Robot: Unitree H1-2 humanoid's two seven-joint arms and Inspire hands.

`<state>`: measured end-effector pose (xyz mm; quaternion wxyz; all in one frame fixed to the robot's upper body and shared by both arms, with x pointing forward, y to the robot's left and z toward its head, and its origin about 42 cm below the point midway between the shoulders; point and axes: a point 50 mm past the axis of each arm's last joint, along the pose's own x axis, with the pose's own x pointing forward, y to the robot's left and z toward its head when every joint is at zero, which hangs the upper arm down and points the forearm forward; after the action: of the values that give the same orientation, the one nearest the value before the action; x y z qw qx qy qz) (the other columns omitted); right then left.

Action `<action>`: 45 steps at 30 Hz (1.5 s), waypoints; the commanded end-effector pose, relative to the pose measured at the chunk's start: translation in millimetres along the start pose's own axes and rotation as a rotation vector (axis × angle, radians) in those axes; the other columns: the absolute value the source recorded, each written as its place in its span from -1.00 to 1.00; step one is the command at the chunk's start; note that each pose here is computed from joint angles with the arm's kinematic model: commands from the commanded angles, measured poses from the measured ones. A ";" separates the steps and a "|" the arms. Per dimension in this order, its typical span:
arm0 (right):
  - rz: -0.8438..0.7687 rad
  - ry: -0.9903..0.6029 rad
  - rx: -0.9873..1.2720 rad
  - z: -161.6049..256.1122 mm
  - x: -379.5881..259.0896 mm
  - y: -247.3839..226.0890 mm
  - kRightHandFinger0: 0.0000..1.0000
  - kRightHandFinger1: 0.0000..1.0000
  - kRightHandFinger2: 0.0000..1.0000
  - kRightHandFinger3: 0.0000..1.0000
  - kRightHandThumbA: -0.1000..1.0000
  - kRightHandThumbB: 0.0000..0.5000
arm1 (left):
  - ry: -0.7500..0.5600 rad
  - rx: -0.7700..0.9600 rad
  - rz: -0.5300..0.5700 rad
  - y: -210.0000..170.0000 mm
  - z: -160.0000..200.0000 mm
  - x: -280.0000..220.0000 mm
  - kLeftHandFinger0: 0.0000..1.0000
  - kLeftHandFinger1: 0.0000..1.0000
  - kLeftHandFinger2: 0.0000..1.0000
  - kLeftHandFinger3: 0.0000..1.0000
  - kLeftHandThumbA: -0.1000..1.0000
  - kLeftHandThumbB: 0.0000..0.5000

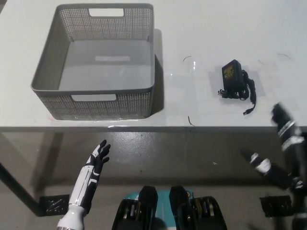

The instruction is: Use the right hand to pick up a black power cord and place it into a container on the left hand side

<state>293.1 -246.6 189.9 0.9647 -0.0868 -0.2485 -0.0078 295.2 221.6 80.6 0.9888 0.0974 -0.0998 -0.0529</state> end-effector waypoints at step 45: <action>0.134 0.353 -1.262 -29.5 324.9 14.8 1.00 1.00 1.00 1.00 0.24 1.00 | -0.013 0.013 0.039 10.4 -5.0 -32.7 1.00 1.00 1.00 1.00 1.00 0.16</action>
<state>571.8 -231.6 243.6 0.8075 -0.5872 0.0451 -0.0336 263.3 230.9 55.9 0.9926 0.0975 -0.0592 -0.0419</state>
